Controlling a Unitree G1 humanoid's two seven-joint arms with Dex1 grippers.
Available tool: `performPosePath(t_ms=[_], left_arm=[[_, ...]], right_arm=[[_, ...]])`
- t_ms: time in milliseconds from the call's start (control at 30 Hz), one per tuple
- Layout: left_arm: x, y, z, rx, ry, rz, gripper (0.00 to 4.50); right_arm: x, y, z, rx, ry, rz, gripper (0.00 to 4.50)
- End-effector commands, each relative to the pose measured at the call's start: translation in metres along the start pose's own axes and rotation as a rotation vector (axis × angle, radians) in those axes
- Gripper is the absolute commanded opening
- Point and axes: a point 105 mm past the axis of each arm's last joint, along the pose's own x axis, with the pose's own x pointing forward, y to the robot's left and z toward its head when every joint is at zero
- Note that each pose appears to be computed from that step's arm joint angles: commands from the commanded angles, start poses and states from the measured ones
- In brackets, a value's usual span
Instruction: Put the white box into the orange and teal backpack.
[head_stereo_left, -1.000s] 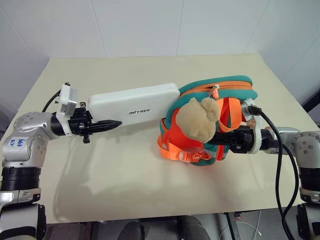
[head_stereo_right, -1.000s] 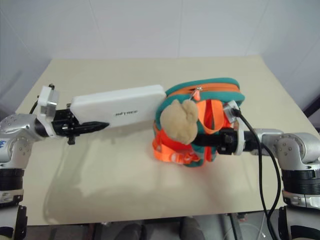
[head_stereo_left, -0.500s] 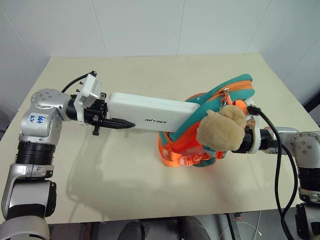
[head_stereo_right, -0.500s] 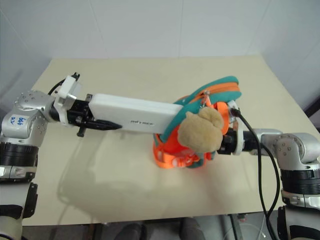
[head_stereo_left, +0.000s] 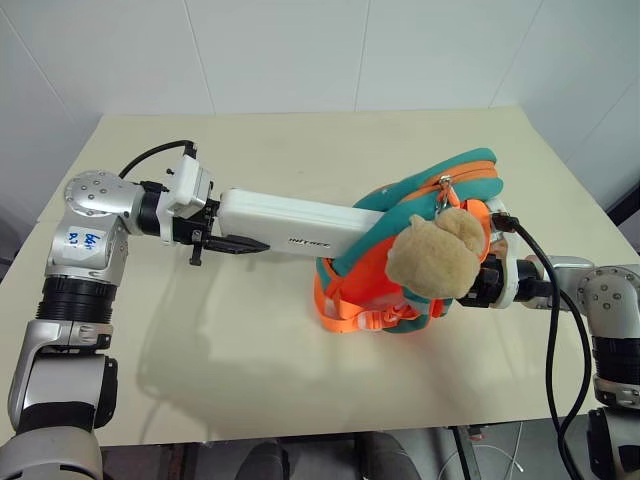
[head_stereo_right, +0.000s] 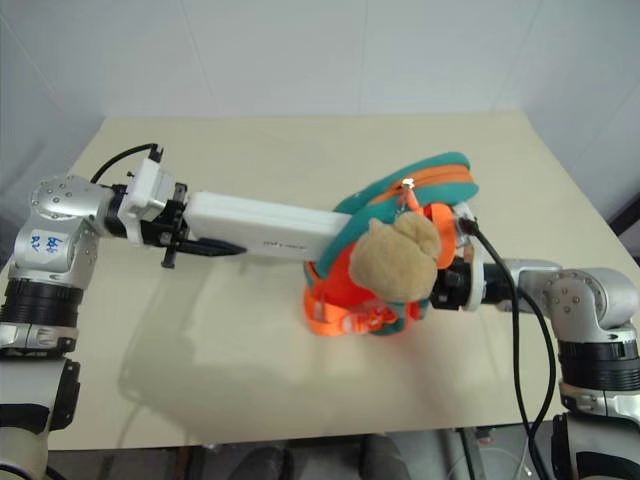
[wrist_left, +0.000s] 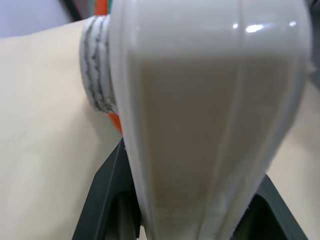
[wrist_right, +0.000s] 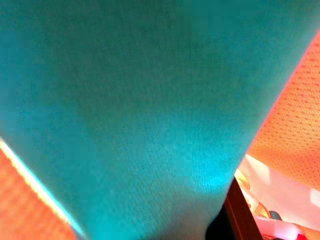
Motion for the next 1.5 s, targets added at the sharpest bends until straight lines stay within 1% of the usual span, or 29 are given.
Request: performPosePath(t_ms=[33,200,333,600,733,867,1000,1100,1200,1233,1333,1467,1500], left_arm=[[-0.004,0.01,-0.006,0.02,0.058,0.102,1.42],[0.006,0.005,-0.004,0.015,0.059,0.086,1.42],[0.022,0.004,0.01,0.003,0.0,0.057,1.42],[0.055,0.0,0.025,-0.009,-0.009,-0.05,1.42],[0.077,0.003,0.026,-0.014,0.004,-0.077,1.42],[0.109,0.007,0.035,-0.021,-0.028,-0.094,1.42],[0.138,0.006,0.028,-0.037,0.025,-0.084,1.42],[0.149,-0.004,0.032,-0.027,0.008,-0.137,1.42],[0.152,-0.005,0.038,-0.045,-0.024,-0.137,1.42],[0.151,-0.003,0.038,-0.048,-0.026,-0.125,2.13],[0.141,-0.001,0.039,-0.077,-0.042,-0.105,2.98],[0.116,0.0,0.038,-0.084,-0.061,-0.097,4.13],[0.105,0.001,0.035,-0.083,-0.057,-0.092,4.4]], right_arm=[[0.005,0.008,0.002,-0.024,0.009,0.034,0.55],[0.006,0.008,0.002,-0.024,0.008,0.038,0.55],[0.008,0.008,0.001,-0.023,0.004,0.041,0.55],[0.01,0.006,0.0,-0.021,-0.003,0.046,0.55],[0.01,0.005,0.0,-0.023,-0.007,0.047,0.55],[0.013,0.004,0.0,-0.026,-0.009,0.051,0.55],[0.014,0.005,-0.001,-0.029,-0.008,0.054,0.55],[0.012,0.005,-0.001,-0.032,-0.007,0.049,0.55],[0.011,0.005,0.0,-0.035,-0.011,0.042,0.55],[0.011,0.005,0.0,-0.035,-0.012,0.042,0.54],[0.011,0.005,-0.001,-0.035,-0.015,0.04,0.54],[0.011,0.004,-0.001,-0.035,-0.018,0.039,0.54],[0.012,0.004,-0.001,-0.034,-0.018,0.04,0.54]])
